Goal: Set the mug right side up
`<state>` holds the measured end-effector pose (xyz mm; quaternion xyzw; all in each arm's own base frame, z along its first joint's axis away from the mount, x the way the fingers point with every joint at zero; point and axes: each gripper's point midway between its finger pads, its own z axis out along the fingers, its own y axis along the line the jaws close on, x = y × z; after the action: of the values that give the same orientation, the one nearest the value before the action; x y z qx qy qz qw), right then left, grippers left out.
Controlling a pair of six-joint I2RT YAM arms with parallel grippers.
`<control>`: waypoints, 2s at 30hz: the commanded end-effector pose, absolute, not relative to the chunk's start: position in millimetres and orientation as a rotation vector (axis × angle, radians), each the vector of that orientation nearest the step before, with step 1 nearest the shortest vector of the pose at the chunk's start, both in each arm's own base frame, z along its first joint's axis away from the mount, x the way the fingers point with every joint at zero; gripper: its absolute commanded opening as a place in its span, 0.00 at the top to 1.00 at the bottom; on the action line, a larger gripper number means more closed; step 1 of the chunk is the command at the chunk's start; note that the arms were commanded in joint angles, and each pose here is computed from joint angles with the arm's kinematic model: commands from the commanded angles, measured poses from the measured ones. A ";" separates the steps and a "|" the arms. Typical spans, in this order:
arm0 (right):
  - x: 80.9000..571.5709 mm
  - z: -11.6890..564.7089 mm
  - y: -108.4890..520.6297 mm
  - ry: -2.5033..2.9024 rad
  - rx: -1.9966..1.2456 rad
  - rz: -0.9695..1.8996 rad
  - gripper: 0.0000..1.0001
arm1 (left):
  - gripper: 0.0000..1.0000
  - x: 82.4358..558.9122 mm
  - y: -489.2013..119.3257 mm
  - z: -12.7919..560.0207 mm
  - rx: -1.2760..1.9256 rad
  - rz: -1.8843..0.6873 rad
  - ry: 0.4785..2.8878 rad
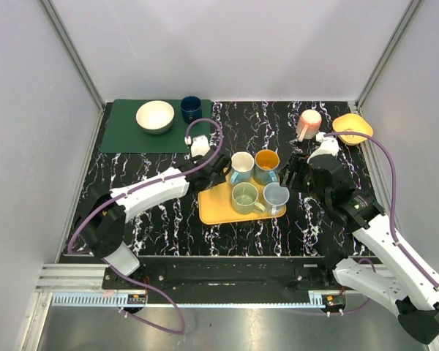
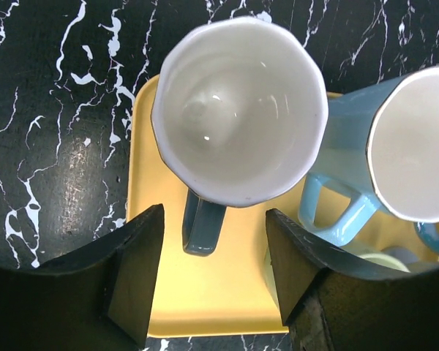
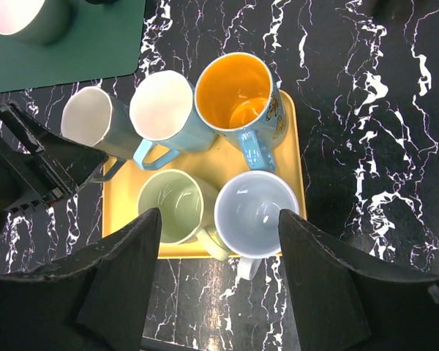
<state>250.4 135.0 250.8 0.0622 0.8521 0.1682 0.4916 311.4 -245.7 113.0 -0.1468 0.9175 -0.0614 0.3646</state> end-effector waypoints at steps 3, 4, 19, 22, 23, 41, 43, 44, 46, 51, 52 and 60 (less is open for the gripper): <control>250.3 258.2 138.3 2.034 0.152 0.445 0.28 | 0.41 313.3 -247.5 118.0 -0.223 -0.216 2.365; 250.3 257.3 137.8 2.037 0.155 0.444 0.28 | 0.43 312.9 -248.8 116.0 -0.208 -0.222 2.375; 251.2 250.7 137.2 2.051 0.167 0.431 0.29 | 0.54 325.1 -245.6 109.8 -0.103 -0.222 2.387; 252.0 249.0 138.2 2.056 0.163 0.429 0.29 | 0.58 324.4 -245.4 106.6 -0.100 -0.225 2.395; 252.1 249.1 137.8 2.054 0.166 0.429 0.29 | 0.60 324.7 -245.6 106.1 -0.102 -0.228 2.397; 248.9 249.4 136.0 2.050 0.173 0.435 0.29 | 1.00 322.6 -243.8 106.8 -0.098 -0.263 2.402; 247.2 252.2 138.0 2.046 0.166 0.454 0.29 | 1.00 322.0 -248.3 122.2 -0.099 -0.329 2.365; 247.9 254.8 138.7 2.037 0.166 0.463 0.29 | 1.00 318.7 -247.8 123.7 -0.095 -0.351 2.357; 245.9 261.8 143.3 2.021 0.146 0.503 0.29 | 1.00 319.3 -251.7 154.5 -0.105 -0.443 2.269; 239.9 286.2 158.9 1.959 0.080 0.629 0.29 | 1.00 313.4 -243.3 231.6 -0.085 -0.547 2.089; 236.6 290.5 164.2 1.953 0.058 0.670 0.30 | 1.00 311.8 -241.6 242.8 -0.073 -0.558 2.062; 206.1 354.9 203.9 1.719 -0.056 1.081 0.24 | 1.00 262.0 -262.7 377.0 -0.010 -1.100 1.695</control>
<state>227.5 175.3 295.1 0.0168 0.7953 0.3276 0.5099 279.1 -234.1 248.5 -0.0206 0.8492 -0.2664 0.4555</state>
